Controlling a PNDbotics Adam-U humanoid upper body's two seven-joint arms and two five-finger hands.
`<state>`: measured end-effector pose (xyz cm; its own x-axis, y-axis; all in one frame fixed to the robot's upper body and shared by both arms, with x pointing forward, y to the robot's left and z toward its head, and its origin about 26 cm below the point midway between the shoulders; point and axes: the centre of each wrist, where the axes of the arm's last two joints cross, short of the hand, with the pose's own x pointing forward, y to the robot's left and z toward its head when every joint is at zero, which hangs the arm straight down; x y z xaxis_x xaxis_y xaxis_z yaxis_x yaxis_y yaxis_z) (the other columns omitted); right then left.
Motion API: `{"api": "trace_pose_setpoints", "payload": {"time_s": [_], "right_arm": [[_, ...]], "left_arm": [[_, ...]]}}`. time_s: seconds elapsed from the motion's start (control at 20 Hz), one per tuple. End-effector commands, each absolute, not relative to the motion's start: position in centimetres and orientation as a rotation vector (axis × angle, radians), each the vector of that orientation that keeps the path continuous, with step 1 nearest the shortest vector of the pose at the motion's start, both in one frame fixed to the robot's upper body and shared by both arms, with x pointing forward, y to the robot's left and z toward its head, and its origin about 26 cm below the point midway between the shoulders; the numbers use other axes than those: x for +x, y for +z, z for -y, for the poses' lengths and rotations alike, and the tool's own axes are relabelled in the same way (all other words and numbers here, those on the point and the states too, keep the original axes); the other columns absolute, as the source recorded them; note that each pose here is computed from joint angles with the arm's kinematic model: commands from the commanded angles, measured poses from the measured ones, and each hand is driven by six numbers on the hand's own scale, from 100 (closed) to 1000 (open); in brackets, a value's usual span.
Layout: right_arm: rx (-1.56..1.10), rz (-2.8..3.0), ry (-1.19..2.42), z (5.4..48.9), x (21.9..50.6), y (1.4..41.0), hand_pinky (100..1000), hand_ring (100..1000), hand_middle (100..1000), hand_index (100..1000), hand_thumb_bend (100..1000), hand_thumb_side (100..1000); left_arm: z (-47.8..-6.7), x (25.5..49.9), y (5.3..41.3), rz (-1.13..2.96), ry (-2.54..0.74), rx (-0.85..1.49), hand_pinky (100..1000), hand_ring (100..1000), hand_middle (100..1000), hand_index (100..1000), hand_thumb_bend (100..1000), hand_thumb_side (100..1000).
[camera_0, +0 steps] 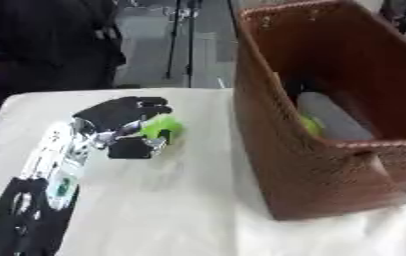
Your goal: Pick up objects on the table and place them in the box.
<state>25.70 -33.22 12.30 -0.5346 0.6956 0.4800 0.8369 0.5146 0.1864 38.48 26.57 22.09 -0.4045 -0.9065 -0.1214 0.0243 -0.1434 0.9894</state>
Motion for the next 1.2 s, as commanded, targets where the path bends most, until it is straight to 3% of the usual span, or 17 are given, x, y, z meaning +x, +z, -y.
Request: {"api": "trace_pose_setpoints", "payload": {"time_s": [0.05, 0.55, 0.95, 1.1, 1.2], "right_arm": [[-1.269, 2.527, -0.682, 33.3, 25.7, 12.8, 799, 740, 693, 775, 100, 952], [-1.263, 2.526, -0.689, 33.0, 25.8, 12.9, 799, 739, 692, 770, 100, 947], [-1.258, 2.524, -0.698, 32.9, 25.9, 12.9, 798, 738, 692, 765, 100, 935], [-1.255, 2.526, -0.699, 32.9, 25.9, 12.9, 798, 738, 691, 765, 100, 933], [-1.253, 2.527, -0.701, 32.9, 25.9, 12.9, 798, 738, 691, 764, 100, 929]], "left_arm": [[-26.9, 38.7, 22.9, 1.398, -1.631, 1.083, 1000, 1000, 1000, 1000, 100, 1000], [-27.2, 39.0, 24.1, 1.257, -1.741, 1.121, 1000, 1000, 1000, 1000, 100, 1000], [-27.5, 39.6, 24.3, 1.225, -1.747, 1.069, 1000, 1000, 1000, 1000, 100, 909], [-27.6, 39.9, 24.1, 1.205, -1.754, 1.052, 1000, 1000, 1000, 1000, 100, 911], [-27.7, 40.1, 23.9, 1.188, -1.761, 1.03, 1000, 998, 1000, 1000, 100, 975]]}}
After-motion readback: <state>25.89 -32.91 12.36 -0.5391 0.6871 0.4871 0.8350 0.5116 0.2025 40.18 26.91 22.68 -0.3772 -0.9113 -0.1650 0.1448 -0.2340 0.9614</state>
